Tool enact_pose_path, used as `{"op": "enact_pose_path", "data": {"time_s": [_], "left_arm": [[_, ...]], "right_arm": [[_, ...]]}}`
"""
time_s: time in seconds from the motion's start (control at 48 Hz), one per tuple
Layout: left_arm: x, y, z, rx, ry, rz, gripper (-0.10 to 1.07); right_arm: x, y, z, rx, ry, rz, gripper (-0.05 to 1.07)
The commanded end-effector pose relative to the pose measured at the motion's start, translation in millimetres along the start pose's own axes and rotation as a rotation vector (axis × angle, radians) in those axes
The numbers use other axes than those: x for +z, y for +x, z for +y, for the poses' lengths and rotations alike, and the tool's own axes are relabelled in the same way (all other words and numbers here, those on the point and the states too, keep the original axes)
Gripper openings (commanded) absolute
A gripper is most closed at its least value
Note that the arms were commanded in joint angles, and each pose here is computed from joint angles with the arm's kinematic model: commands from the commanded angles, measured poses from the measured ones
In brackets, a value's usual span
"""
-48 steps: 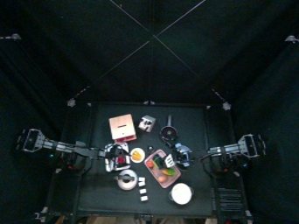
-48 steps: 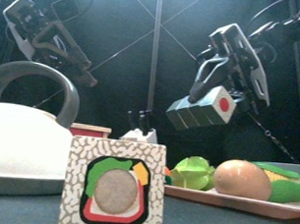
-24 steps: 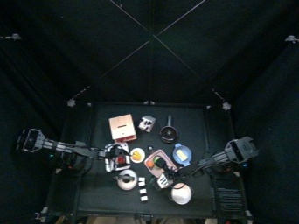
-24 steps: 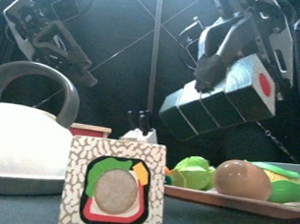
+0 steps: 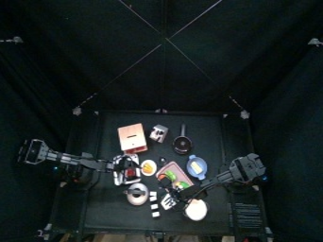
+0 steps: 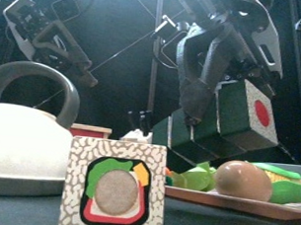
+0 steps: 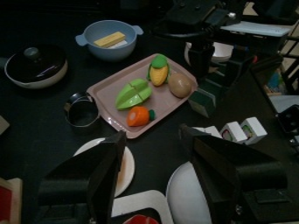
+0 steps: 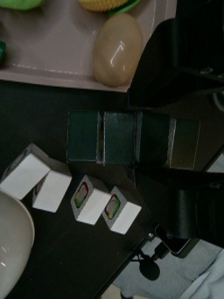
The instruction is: Place green sushi roll next to cut white sushi roll
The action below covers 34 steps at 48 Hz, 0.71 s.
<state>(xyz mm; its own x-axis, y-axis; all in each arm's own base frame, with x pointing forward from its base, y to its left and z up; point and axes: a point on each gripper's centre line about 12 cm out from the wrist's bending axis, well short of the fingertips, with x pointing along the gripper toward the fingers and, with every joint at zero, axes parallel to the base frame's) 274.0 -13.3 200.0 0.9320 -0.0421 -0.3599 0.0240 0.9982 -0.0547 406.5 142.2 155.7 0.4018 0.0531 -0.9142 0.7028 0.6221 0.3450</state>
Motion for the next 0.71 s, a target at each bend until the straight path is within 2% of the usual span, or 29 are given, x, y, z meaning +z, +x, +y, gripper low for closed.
{"op": "enact_pose_path", "data": {"time_s": [0.0,0.312,0.688], "left_arm": [[7.4,0.5,-0.8,-0.002,-0.001,-0.026,0.89],[6.8,0.4,-0.3,-0.001,-0.002,-0.025,0.89],[7.4,0.5,-0.8,-0.002,-0.001,-0.026,0.89]], "right_arm": [[6.8,-12.9,8.9,0.037,-0.010,-0.028,0.65],[6.3,-4.1,4.9,0.009,-0.033,-0.034,0.67],[5.6,-1.4,3.1,-0.022,-0.029,-0.024,0.86]]}}
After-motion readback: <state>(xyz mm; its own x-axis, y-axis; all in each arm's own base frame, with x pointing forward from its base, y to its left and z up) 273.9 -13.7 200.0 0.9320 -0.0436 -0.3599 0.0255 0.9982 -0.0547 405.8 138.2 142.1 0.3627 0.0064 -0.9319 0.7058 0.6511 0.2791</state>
